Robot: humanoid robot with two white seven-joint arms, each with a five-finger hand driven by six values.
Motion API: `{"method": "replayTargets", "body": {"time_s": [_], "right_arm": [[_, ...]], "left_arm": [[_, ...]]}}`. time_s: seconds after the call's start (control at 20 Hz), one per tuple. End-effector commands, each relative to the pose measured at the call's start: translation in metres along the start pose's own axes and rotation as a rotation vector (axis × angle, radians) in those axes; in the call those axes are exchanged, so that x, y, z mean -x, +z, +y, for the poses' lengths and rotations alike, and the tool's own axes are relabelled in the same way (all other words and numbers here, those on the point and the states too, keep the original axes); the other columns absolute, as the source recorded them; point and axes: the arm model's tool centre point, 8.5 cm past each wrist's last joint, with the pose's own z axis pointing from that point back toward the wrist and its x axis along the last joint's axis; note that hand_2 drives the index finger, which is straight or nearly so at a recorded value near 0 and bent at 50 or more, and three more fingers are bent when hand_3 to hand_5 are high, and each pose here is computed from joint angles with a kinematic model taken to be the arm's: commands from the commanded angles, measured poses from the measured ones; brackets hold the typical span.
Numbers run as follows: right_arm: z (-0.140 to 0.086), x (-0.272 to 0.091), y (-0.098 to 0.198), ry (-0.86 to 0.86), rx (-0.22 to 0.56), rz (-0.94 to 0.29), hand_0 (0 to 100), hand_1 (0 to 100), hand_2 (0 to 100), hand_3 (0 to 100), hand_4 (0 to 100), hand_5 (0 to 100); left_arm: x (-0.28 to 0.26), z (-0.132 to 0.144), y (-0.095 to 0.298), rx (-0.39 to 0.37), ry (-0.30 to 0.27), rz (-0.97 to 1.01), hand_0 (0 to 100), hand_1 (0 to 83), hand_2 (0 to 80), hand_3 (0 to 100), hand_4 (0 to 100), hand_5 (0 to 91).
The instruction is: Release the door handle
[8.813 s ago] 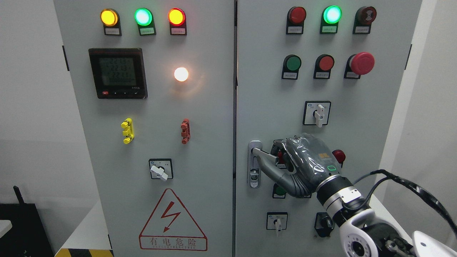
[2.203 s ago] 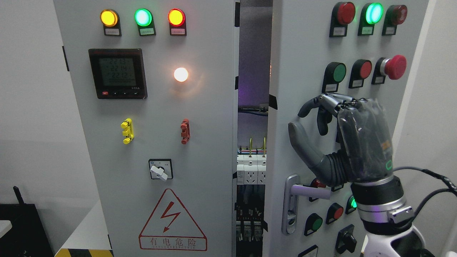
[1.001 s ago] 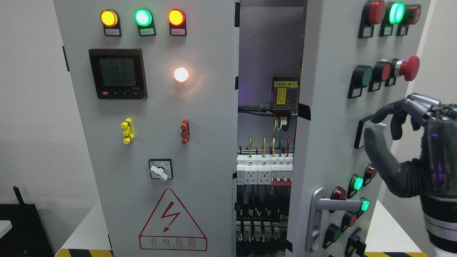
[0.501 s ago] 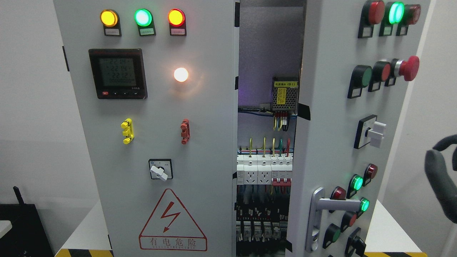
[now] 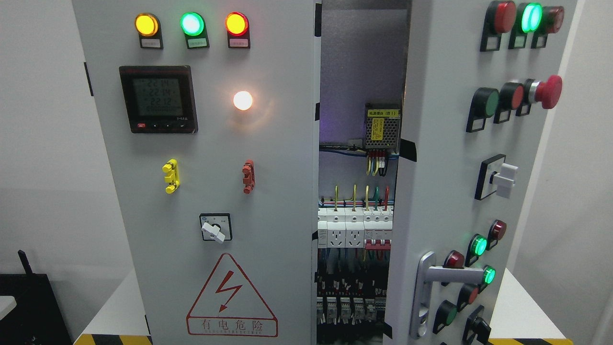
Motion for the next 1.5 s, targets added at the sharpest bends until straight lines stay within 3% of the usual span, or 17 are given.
{"method": "replayTargets", "body": {"time_s": [0.0, 0.2, 0.4, 0.65, 1.0, 1.45], "right_arm": [[0.000, 0.139, 0.166, 0.142, -0.150, 0.606, 48, 12, 45, 78, 70, 76], [0.015, 0.163, 0.247, 0.123, -0.274, 0.814, 49, 12, 39, 68, 62, 63], [0.027, 0.176, 0.310, 0.133, -0.384, 0.971, 48, 12, 36, 63, 58, 60], [0.049, 0.171, 0.398, 0.139, -0.593, 1.157, 47, 12, 34, 59, 53, 53], [0.061, 0.157, 0.475, 0.077, -0.816, 1.379, 47, 12, 31, 51, 41, 40], [0.063, 0.131, 0.531, -0.005, -1.021, 1.587, 47, 10, 24, 36, 25, 19]], "left_arm": [[0.010, 0.000, 0.001, 0.002, 0.002, 0.002, 12, 38.9, 0.0, 0, 0, 0.0], [0.010, 0.000, 0.001, 0.002, 0.002, 0.002, 12, 38.9, 0.0, 0, 0, 0.0], [0.010, 0.000, 0.001, 0.002, 0.002, 0.002, 12, 38.9, 0.0, 0, 0, 0.0], [0.010, 0.000, 0.001, 0.002, 0.002, 0.002, 12, 38.9, 0.0, 0, 0, 0.0], [0.010, 0.000, 0.001, 0.002, 0.002, 0.002, 12, 38.9, 0.0, 0, 0, 0.0], [0.010, 0.000, 0.001, 0.002, 0.002, 0.002, 12, 38.9, 0.0, 0, 0, 0.0]]}}
